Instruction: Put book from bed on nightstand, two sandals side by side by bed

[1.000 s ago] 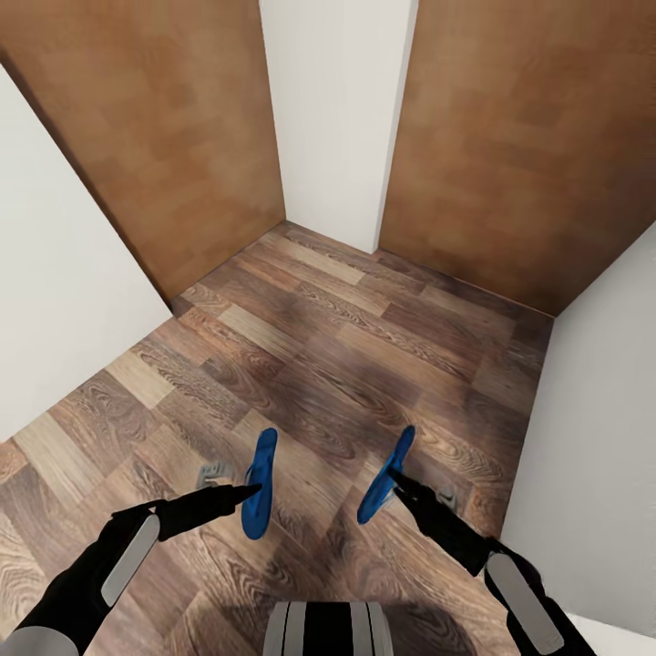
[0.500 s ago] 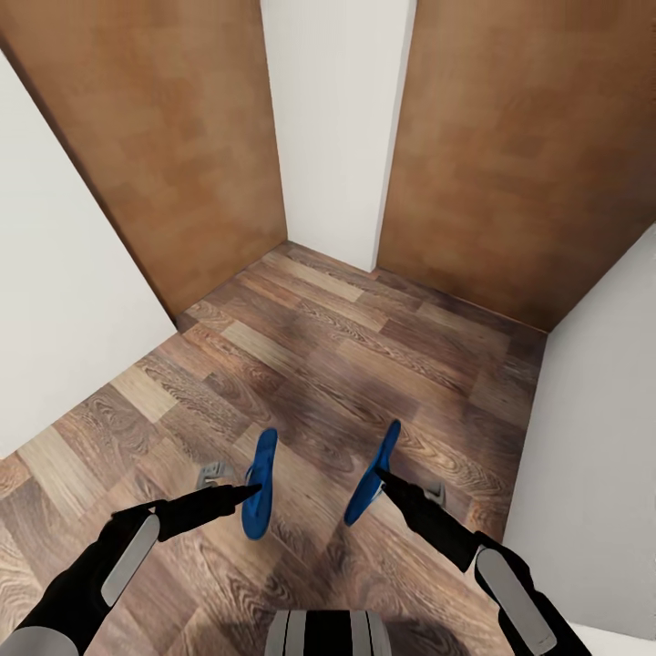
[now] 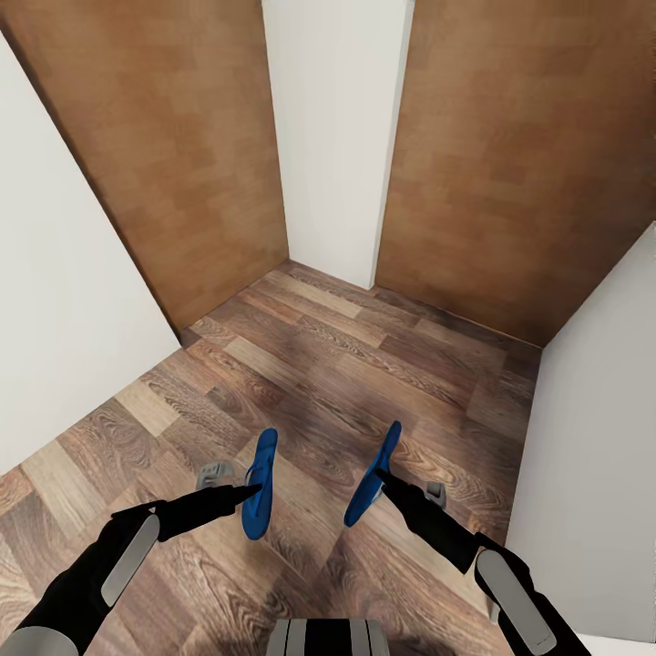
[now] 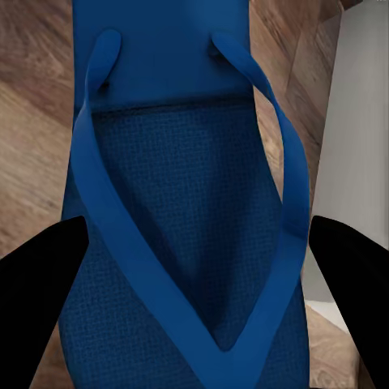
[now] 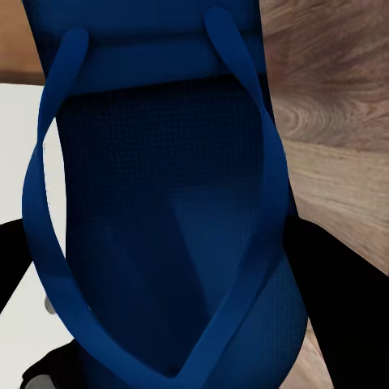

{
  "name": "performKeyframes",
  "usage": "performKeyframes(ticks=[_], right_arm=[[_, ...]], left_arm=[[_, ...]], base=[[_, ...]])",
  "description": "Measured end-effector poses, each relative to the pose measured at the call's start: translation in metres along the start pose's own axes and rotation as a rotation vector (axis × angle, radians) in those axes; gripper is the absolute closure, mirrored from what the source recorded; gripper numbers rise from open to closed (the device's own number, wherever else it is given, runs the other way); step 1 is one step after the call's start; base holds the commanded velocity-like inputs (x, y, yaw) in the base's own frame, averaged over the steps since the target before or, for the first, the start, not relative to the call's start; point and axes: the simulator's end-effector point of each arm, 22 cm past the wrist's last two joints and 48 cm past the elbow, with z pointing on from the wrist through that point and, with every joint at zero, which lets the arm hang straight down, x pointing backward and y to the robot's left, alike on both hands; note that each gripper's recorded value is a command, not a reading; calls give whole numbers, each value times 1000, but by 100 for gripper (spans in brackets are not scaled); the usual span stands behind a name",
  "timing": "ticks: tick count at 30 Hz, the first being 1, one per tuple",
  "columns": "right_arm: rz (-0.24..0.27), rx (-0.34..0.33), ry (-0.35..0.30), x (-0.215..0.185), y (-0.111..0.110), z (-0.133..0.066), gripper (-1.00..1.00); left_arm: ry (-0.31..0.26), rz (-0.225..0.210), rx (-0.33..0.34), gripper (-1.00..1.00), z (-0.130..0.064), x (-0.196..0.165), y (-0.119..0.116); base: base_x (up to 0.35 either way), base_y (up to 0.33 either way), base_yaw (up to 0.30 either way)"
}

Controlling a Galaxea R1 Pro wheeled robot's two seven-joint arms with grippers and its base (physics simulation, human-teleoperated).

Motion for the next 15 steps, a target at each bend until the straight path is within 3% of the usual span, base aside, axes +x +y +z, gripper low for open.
performKeyframes(ticks=[15], right_arm=[[-38, -44, -22, -8, 33, -2, 100]], left_arm=[[-43, 40, 16, 100, -14, -23, -21]], base=[[0, 0, 0]])
